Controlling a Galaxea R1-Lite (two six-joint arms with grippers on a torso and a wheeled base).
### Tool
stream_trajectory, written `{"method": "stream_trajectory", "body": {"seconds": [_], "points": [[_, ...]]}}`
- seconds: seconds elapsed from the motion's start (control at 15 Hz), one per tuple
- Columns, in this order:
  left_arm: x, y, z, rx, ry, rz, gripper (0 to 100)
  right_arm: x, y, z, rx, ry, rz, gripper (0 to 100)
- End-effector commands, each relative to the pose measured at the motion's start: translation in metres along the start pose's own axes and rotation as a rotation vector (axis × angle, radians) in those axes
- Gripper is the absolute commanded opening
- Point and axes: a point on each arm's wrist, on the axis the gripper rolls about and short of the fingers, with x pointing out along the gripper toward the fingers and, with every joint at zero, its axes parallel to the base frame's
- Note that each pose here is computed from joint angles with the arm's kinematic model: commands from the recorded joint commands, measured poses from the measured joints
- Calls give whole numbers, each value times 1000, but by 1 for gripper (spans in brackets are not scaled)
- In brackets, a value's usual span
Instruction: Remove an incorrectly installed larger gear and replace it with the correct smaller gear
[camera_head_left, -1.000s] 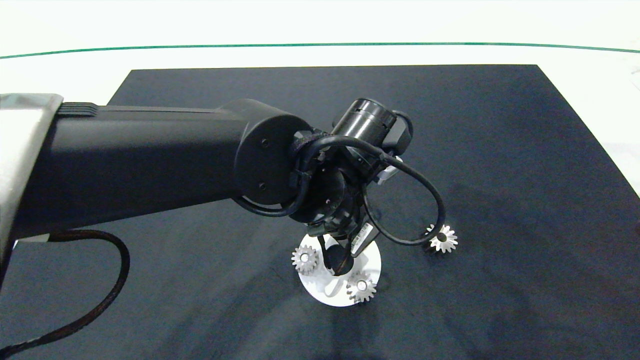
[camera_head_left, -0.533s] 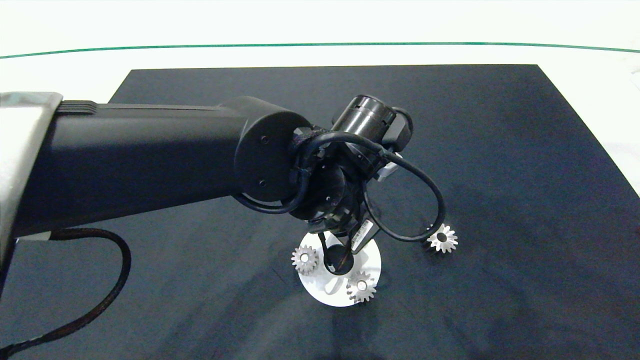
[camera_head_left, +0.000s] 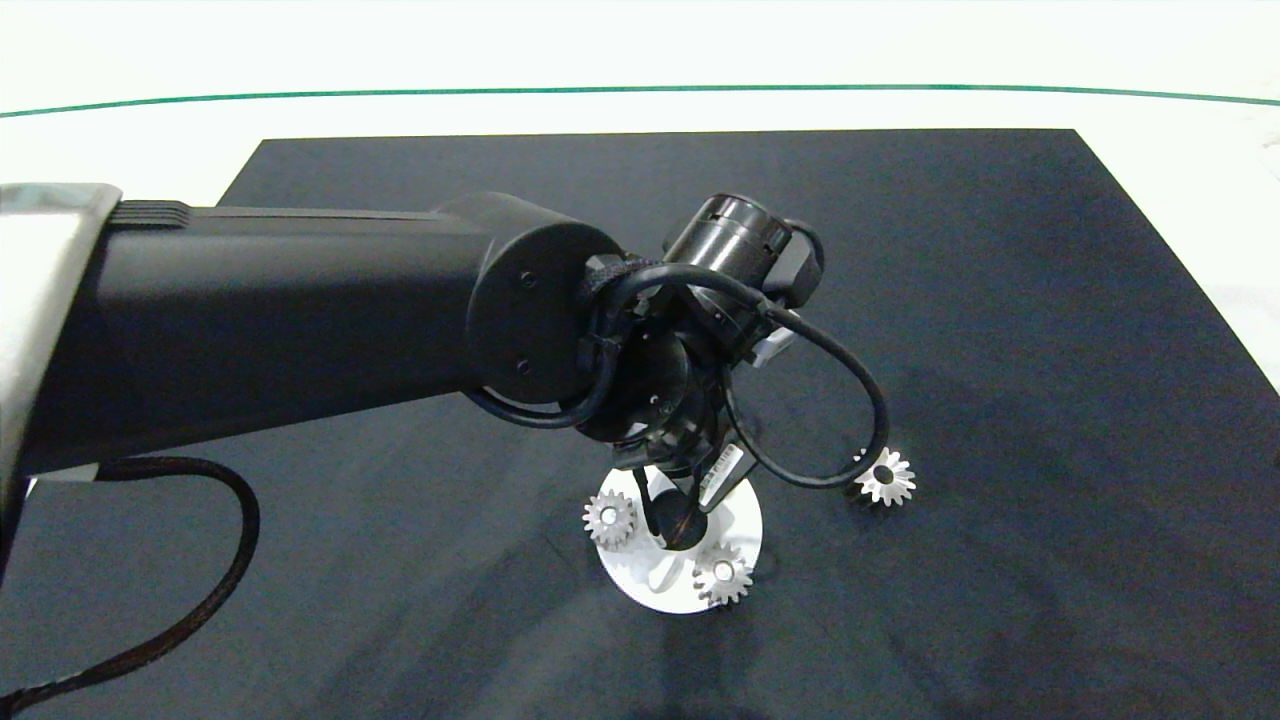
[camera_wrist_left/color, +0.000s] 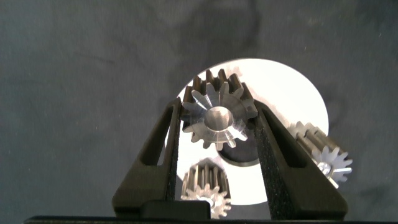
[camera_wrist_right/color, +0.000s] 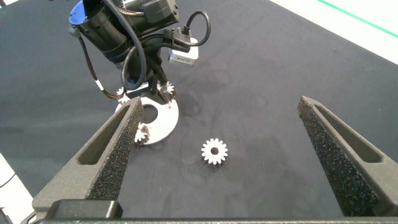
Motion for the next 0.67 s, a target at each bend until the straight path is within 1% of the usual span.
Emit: {"method": "stream_trajectory", "body": {"seconds": [0.07, 0.67], "points": [[1, 1, -2, 3, 13, 3, 31, 0, 0, 0, -2, -1, -1, 100], [7, -5, 4, 9, 2, -1, 31, -1, 0, 1, -1, -4, 1, 100]]}}
